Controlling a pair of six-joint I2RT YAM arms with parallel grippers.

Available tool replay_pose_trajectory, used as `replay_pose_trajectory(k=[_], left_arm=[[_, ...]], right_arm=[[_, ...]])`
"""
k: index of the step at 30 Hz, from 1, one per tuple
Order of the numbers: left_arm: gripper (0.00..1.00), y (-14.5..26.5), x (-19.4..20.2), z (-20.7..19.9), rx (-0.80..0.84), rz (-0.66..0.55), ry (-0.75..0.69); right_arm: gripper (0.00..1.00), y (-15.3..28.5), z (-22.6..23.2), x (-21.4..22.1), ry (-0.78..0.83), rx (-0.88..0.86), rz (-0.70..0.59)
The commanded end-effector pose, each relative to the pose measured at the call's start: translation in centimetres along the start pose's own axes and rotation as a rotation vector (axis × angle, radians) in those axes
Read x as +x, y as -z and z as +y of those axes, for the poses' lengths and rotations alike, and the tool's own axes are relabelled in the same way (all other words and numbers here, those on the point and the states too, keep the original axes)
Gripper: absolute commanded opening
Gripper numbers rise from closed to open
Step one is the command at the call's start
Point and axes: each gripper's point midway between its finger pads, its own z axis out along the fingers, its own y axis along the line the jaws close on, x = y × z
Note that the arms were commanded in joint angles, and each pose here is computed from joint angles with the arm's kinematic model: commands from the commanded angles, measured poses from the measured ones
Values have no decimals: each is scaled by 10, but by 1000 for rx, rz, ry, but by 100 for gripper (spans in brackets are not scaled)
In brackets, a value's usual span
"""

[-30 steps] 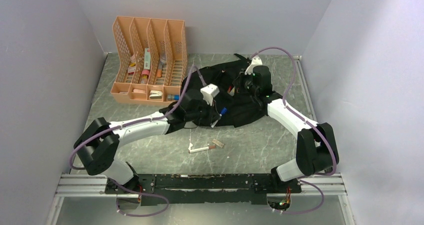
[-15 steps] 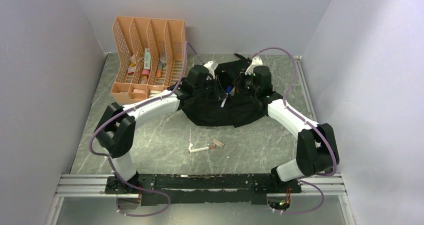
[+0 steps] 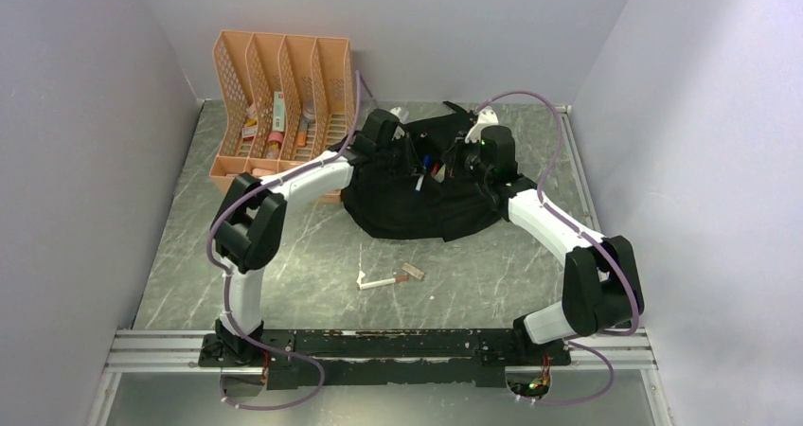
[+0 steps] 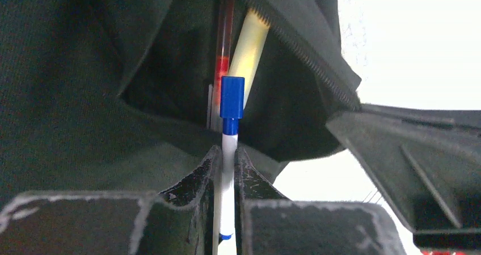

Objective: Pack the student bag
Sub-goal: Place the stationery in the student bag.

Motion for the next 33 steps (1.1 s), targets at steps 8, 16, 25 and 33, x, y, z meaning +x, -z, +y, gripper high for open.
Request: replay_pose_trajectory(k=[8, 16, 25, 33], left_arm=[[5, -32, -42, -27, 83, -23, -24], [5, -65, -56, -26, 106, -52, -3], [18, -77, -65, -32, 143, -80, -37], [46, -62, -72, -37, 140, -101, -90]], right_arm=[[0, 6, 8, -8, 4, -43, -30], [0, 7, 10, -2, -8, -58, -24], [0, 8, 12, -8, -9, -62, -33], [0, 6, 11, -6, -7, -61, -31]])
